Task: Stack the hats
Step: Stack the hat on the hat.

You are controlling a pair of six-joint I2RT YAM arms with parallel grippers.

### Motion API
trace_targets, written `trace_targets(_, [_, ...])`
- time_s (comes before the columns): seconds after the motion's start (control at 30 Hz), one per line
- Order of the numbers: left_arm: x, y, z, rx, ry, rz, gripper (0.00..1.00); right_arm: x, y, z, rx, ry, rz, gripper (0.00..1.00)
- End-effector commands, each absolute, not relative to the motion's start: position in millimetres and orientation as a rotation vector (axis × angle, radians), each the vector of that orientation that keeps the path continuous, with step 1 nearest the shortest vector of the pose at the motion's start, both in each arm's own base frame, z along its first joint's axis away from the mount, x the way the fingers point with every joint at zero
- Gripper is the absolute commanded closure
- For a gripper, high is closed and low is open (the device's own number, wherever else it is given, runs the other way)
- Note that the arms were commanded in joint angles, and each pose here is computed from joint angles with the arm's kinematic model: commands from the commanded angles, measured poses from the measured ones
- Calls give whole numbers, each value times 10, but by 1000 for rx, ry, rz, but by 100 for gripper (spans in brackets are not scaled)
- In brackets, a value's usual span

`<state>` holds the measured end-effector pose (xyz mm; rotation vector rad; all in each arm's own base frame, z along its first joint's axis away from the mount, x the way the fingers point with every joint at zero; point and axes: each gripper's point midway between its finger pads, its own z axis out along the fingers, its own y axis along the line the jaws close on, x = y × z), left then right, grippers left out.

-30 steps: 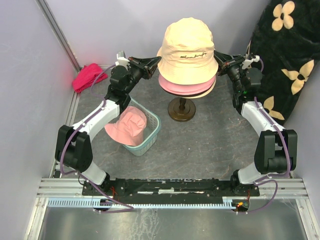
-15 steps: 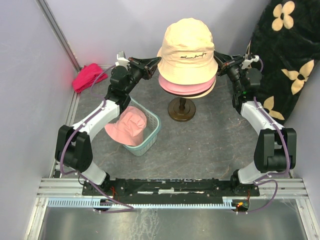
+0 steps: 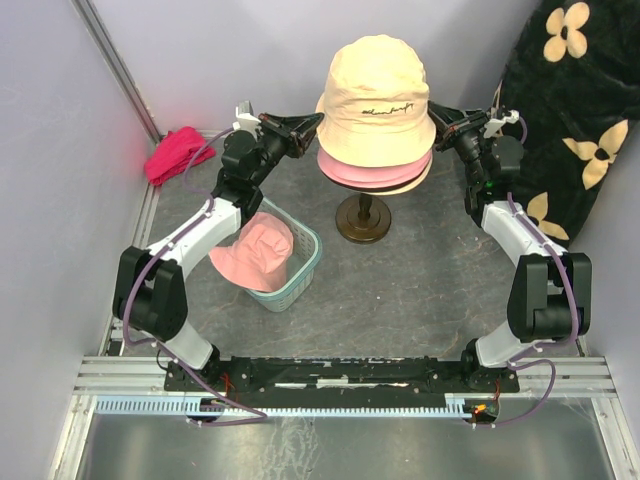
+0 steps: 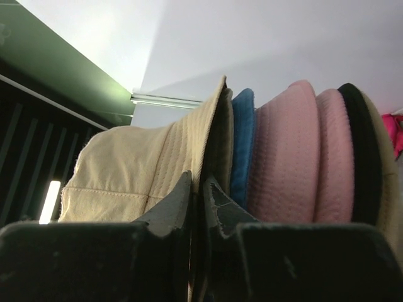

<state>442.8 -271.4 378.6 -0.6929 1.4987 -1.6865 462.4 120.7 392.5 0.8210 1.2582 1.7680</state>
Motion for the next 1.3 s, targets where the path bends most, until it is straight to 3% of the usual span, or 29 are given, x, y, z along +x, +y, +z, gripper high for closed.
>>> trace_targets(0.0, [4474, -2761, 2817, -781, 1810, -1491, 97, 4855, 1060, 3314, 995, 1389, 1647, 81])
trace_targets(0.13, [4463, -2770, 2878, -773, 1795, -1506, 96, 4846, 1061, 3374, 980, 1389, 1638, 75])
trace_targets(0.4, [4454, -2737, 2986, -773, 1762, -1515, 63, 4791, 1057, 3437, 963, 1390, 1622, 66])
trace_targets(0.5, [4443, -2719, 3058, -767, 1744, -1519, 58, 4767, 1054, 3462, 956, 1390, 1615, 64])
trace_targets(0.83, [4376, -2614, 3216, -769, 1703, -1489, 50, 4660, 1010, 3527, 909, 1446, 1493, 60])
trace_targets(1.27, [4254, -2248, 3365, -802, 1675, -1334, 44, 4287, 616, 3822, 728, 1588, 954, 55])
